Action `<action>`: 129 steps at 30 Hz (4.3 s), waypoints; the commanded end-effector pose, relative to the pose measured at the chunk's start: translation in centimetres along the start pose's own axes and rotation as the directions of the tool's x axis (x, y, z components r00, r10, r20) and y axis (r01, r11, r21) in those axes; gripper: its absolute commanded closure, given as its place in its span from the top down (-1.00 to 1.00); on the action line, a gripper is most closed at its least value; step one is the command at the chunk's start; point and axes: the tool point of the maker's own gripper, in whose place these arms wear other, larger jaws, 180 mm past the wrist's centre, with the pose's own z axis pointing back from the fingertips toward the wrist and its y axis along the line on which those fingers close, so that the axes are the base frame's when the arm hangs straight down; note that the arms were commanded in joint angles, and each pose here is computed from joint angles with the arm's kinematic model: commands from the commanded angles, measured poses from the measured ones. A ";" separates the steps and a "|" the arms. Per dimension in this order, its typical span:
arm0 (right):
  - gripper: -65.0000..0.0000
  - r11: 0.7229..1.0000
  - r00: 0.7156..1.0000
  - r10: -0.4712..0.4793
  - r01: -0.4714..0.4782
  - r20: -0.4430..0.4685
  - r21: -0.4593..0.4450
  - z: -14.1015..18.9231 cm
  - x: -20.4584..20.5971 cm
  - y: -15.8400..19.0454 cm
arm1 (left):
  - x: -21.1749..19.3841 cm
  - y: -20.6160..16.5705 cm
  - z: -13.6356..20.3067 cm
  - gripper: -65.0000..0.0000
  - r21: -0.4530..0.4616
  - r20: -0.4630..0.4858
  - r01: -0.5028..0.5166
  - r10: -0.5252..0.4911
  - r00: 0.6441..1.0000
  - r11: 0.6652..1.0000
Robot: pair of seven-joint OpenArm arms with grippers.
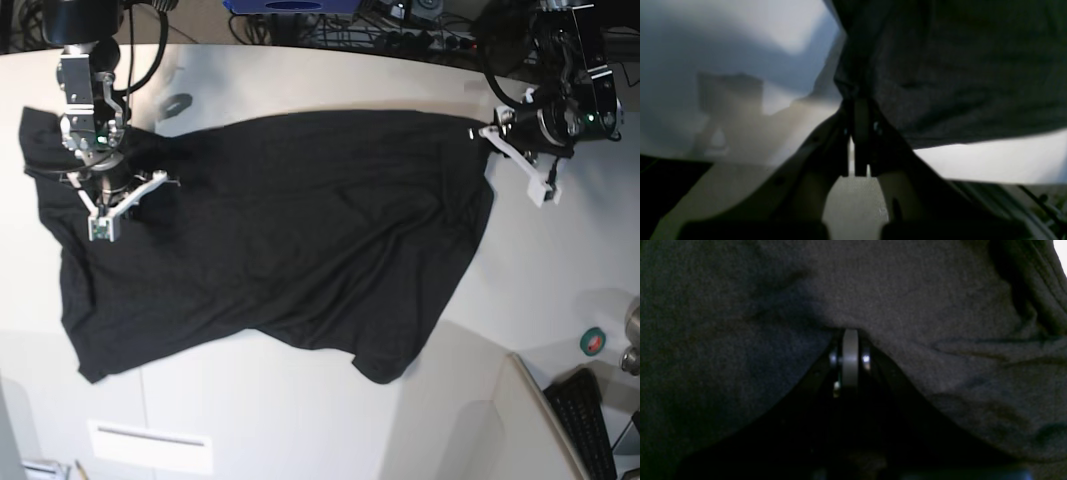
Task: Layout the t-shirt on the table in an organized manner, then fold the t-shirt properly
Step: 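Pull the shirt taut with both grippers away from each other, then hold the shirt edge with both grippers and drag it outward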
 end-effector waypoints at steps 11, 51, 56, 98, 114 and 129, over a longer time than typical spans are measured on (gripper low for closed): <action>-1.00 1.000 0.999 -0.011 0.010 -0.035 -0.027 1.7 -1.2 -1.1 | -3.1 1.5 -1.3 -1.00 0.011 -0.081 -0.043 0.043 0.996 0.999; 0.04 0.970 0.967 -0.225 0.211 -0.117 -0.118 2.1 -3.0 -14.8 | -3.1 2.4 -2.9 -1.00 0.015 -0.045 -0.088 0.089 0.995 0.996; -1.00 0.977 0.978 -0.183 0.170 -0.102 -0.127 3.4 -3.0 -15.2 | -3.2 2.5 -2.9 -1.00 0.016 -0.045 -0.089 0.090 0.995 0.996; -0.01 0.927 0.928 -0.366 0.358 -0.063 -0.109 3.4 -1.1 -14.1 | -3.1 2.6 -2.8 -1.00 0.019 -0.043 -0.087 0.088 0.995 0.996; -0.70 0.927 0.922 -0.370 0.360 -0.114 -0.102 3.5 -3.2 -13.3 | -3.2 2.5 -2.8 -1.00 0.018 -0.045 -0.088 0.089 0.995 0.996; -1.00 0.968 0.984 -0.176 0.172 -0.004 -0.182 9.3 3.9 -14.9 | -2.0 1.9 -1.8 -1.00 0.014 -0.003 -0.059 0.059 0.998 0.998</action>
